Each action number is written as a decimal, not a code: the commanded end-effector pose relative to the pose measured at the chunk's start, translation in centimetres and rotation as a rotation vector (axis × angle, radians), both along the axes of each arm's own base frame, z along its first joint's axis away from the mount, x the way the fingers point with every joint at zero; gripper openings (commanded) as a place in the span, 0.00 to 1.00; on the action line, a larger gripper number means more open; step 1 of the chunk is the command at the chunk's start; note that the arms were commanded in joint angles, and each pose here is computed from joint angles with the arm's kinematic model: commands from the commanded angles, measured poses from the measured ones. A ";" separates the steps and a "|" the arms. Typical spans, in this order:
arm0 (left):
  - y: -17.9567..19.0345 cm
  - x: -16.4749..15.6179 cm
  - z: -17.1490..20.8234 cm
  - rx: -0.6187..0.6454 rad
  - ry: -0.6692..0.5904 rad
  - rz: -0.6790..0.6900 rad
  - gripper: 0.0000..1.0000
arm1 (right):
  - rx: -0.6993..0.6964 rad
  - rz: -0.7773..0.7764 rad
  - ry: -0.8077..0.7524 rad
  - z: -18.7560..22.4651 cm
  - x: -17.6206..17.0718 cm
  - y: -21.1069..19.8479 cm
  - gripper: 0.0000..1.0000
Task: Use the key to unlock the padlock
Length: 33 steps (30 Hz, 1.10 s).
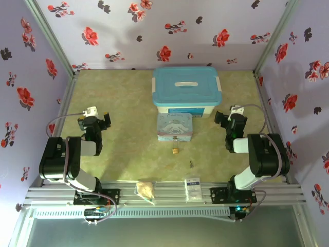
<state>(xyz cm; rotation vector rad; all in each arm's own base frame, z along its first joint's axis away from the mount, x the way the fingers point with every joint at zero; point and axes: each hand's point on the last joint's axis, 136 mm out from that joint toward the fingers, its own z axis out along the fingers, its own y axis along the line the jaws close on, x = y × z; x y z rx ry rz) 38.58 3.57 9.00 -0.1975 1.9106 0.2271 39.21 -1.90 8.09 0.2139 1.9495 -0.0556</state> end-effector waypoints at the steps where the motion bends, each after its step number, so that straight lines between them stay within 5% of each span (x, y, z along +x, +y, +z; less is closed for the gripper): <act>1: 0.2 0.6 0.8 0.012 -0.028 0.004 1.00 | -0.018 0.007 -0.019 0.6 0.4 -0.1 0.99; 33: 0.3 0.6 0.9 0.008 -0.032 0.006 1.00 | -0.016 0.009 -0.015 0.5 0.4 -0.1 0.99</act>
